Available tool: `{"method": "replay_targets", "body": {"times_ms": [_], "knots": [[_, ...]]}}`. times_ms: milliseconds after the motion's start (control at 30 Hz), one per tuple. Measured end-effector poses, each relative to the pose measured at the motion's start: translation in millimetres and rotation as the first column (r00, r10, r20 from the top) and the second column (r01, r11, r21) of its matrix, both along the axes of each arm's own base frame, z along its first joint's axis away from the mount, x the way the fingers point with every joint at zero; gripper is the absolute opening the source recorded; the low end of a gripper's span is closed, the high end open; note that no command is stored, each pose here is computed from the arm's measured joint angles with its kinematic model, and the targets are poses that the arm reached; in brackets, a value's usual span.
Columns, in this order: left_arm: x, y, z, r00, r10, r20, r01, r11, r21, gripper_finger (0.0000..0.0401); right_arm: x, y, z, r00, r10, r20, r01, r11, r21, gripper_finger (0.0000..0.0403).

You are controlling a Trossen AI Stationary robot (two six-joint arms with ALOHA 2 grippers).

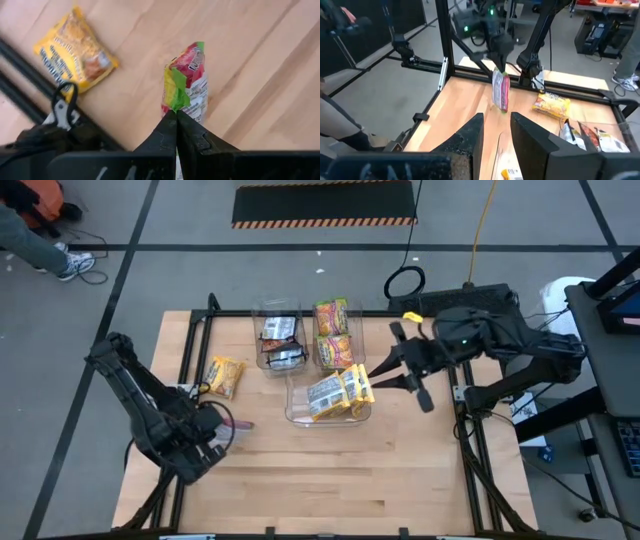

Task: Sort Maruchan noodles
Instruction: Put the green noodle pack into the top right transparent bin

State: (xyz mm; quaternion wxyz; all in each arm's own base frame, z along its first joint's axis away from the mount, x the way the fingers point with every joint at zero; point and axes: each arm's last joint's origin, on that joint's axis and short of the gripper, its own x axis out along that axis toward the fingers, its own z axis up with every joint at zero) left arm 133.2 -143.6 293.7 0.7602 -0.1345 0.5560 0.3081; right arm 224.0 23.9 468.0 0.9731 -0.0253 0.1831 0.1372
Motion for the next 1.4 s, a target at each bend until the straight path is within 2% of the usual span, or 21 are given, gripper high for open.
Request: {"method": "replay_targets", "body": {"times_ms": [433, 1133, 1400], "knots": [[8, 6, 9, 0.992, 0.023, 0.127, -0.031, 0.998, 0.061, 0.0, 0, 0, -5, 1.0, 0.0, -0.008, 0.0, 1.0, -0.001, 0.0093], [20, 21, 11, 0.975, 0.073, 0.209, -0.101, 0.987, 0.127, 0.0, -13, -1, 1, 1.0, -0.001, 0.022, 0.001, 1.0, 0.001, 0.0093], [18, 26, 28, 0.958, 0.058, 0.28, -0.095, 0.988, 0.12, 0.0, -16, -1, 3, 1.0, -0.001, 0.031, 0.001, 1.0, 0.002, 0.0093]]}}
